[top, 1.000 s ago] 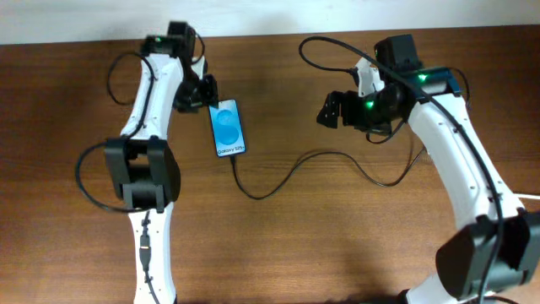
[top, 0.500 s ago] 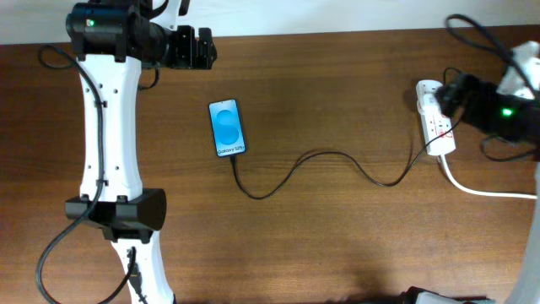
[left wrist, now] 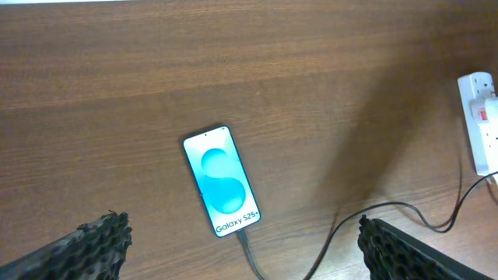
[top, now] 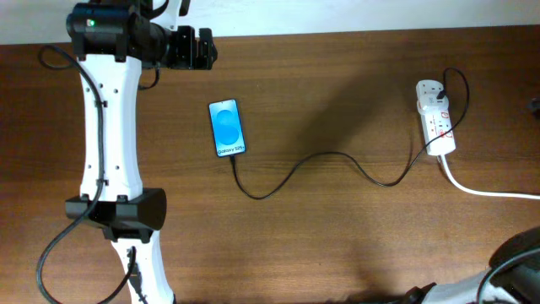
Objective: Plug charger to phone and switch on socket
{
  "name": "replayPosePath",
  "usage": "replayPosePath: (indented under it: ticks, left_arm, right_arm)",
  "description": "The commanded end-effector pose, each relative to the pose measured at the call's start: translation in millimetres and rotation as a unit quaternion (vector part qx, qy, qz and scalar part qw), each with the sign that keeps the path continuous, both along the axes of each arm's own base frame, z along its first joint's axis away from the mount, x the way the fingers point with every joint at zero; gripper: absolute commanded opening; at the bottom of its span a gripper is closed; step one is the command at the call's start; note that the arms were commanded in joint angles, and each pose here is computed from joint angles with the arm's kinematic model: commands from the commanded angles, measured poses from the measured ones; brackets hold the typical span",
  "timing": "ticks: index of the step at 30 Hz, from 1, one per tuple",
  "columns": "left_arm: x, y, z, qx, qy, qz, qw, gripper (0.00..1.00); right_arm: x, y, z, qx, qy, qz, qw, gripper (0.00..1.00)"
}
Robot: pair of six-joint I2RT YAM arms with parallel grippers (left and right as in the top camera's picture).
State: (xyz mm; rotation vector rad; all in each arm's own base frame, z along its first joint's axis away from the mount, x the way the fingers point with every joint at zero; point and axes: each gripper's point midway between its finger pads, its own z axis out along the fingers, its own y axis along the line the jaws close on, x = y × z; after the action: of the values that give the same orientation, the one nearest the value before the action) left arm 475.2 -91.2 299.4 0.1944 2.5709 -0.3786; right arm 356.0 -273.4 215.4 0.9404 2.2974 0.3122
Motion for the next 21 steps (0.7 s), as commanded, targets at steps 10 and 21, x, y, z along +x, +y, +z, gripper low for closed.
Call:
replayPosePath:
  ticks: [10,21]
  left_arm:
    - [-0.7,-1.2,1.6,-0.003,-0.003,-0.009,1.000,0.99]
    - [-0.7,-1.2,1.6,-0.003,-0.003,-0.009,1.000,0.99]
  right_arm:
    - [68.3,21.2,-104.6,-0.005,0.079,0.055,0.995,0.99]
    - [87.4,47.1,-181.6,-0.007,0.149,0.087,0.985,0.98]
